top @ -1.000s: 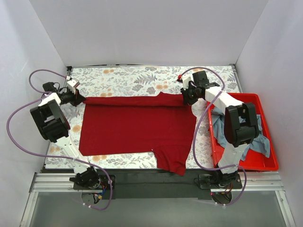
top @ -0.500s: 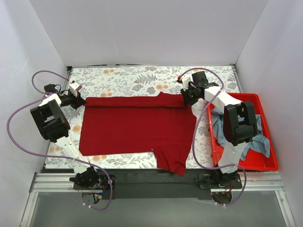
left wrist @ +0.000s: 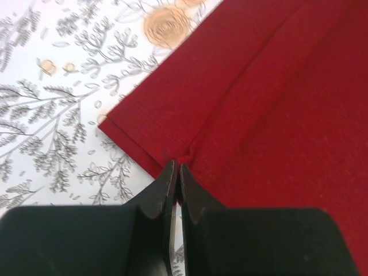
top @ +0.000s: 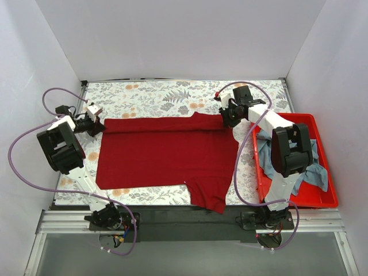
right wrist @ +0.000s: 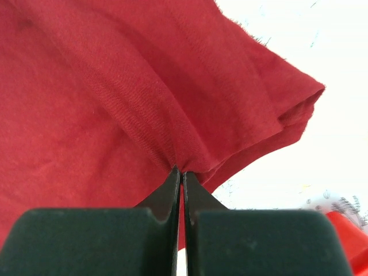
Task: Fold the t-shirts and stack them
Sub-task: Fold the tshirt
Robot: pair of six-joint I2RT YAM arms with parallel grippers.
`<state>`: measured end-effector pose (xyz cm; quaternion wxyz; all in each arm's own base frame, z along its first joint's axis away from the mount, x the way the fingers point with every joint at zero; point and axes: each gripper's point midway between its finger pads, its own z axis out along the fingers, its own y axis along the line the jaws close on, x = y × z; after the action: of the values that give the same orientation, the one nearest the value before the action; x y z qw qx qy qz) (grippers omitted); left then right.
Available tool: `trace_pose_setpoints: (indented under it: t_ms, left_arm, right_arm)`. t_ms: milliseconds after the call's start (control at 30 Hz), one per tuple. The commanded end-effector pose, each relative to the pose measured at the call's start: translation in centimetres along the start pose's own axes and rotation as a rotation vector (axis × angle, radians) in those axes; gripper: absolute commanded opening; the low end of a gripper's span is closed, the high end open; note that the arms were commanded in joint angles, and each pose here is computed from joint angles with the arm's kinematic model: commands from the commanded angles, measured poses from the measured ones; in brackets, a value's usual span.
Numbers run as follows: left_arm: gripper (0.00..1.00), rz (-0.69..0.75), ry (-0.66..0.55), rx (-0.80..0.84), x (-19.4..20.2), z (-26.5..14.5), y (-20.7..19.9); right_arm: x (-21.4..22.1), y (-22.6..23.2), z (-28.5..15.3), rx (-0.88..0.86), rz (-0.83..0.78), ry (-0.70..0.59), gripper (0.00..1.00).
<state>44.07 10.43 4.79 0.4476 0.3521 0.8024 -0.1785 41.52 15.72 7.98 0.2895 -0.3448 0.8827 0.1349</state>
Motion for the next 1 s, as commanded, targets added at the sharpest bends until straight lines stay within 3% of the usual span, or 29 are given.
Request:
trace_pose_setpoints:
  t_ms: [0,133,367,467,567,633,800,833,900,967]
  left_arm:
    - [0.0,0.105,0.038,-0.027,-0.2,-1.5,0.0]
    - [0.08,0.165,0.094,0.006,1.4,-1.7,-1.2]
    - [0.19,0.24,0.129,0.062,0.7,-3.1,-2.8]
    - [0.27,0.253,0.075,0.057,-1.9,-3.7,-2.7]
    - [0.37,0.221,0.0,0.036,-5.7,-3.4,-2.0]
    - [0.45,0.159,-0.033,0.035,-8.8,-1.9,-1.9]
    - [0.45,0.078,-0.079,0.055,-16.4,5.7,-4.8]
    - [0.45,-0.048,-0.07,0.068,-16.6,7.5,-5.6]
    - [0.46,-0.07,-0.08,0.076,-19.7,11.0,-7.0]
    - [0.48,-0.192,-0.073,0.092,-21.0,14.6,-8.0]
  right_arm:
    - [1.6,0.9,0.8,-0.034,-0.027,0.045,0.01]
    - [3.0,1.7,1.2,-0.073,-0.042,0.101,0.04]
    - [2.5,1.9,-0.9,-0.081,-0.089,0.118,0.38]
    - [1.1,1.5,-2.2,-0.078,-0.093,0.079,0.49]
    - [0.0,0.8,-2.7,-0.088,-0.026,0.057,0.52]
    - [-1.4,-0.1,-2.6,-0.086,0.027,0.029,0.51]
    - [-3.1,-2.8,-1.6,-0.082,0.218,-0.007,0.5]
    - [-3.5,-3.3,-1.0,-0.084,0.237,-0.011,0.48]
    - [-3.9,-3.9,-0.7,-0.078,0.251,-0.02,0.47]
    - [-4.2,-4.4,0.1,-0.076,0.261,-0.022,0.45]
